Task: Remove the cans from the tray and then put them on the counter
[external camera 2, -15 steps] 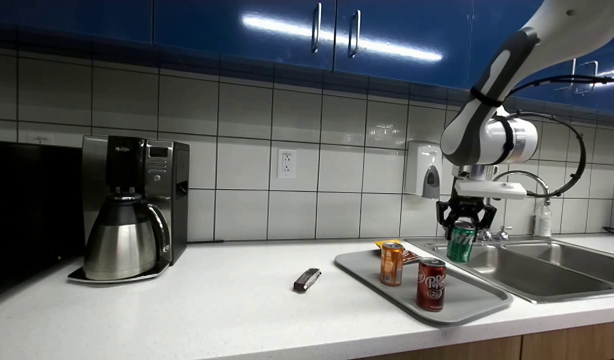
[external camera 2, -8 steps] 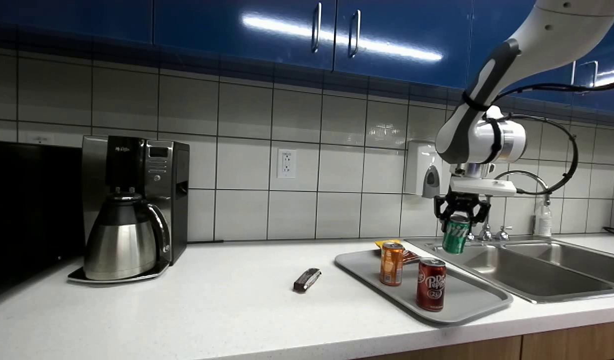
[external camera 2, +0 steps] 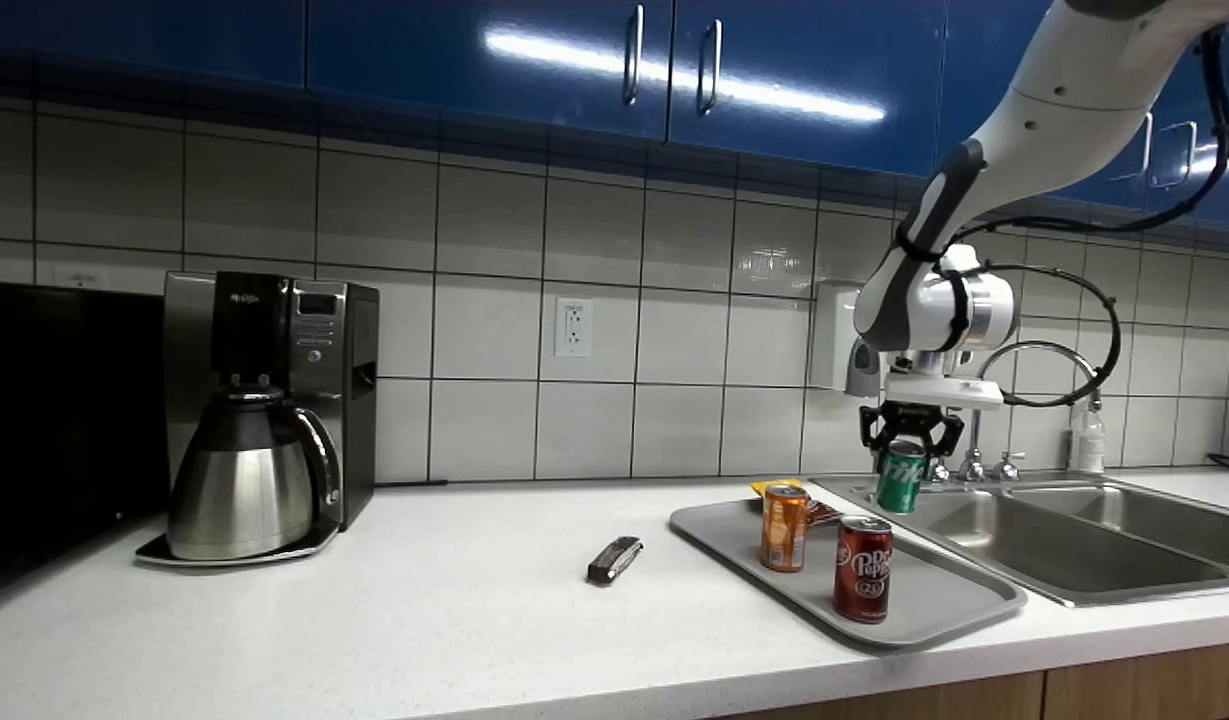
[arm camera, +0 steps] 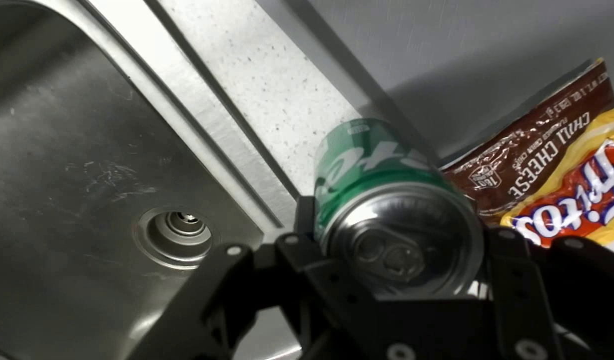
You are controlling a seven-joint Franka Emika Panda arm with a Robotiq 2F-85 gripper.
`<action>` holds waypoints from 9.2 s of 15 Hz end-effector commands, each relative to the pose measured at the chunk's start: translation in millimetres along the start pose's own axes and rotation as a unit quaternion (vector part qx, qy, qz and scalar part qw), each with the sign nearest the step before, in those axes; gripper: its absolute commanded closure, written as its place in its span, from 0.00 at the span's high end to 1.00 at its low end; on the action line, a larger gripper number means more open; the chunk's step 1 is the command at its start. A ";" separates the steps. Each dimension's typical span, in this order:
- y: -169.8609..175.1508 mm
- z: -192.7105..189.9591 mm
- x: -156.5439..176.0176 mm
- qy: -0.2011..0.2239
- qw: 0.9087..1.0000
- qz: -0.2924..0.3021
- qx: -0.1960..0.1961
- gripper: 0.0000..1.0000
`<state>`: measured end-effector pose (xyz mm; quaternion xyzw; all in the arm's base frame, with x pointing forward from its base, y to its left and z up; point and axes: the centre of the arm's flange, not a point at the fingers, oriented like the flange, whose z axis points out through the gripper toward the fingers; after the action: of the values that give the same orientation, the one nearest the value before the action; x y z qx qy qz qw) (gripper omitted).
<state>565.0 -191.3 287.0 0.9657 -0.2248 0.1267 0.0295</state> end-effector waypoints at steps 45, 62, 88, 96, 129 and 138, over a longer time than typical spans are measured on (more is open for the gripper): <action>18.8 -10.1 28.1 -0.021 0.999 0.044 0.021 1.00; -54.0 -75.7 -63.4 -0.019 0.997 -0.055 0.048 1.00; -171.6 -24.3 -118.8 -0.076 0.972 -0.219 0.033 1.00; -180.2 -9.4 -118.1 -0.071 0.971 -0.226 0.027 1.00; -193.2 -22.9 -117.4 -0.035 0.968 -0.242 0.056 0.38; -203.9 -54.3 -131.7 -0.006 0.960 -0.268 0.077 0.38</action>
<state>544.5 48.8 286.0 0.9936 0.0344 0.1078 -0.0036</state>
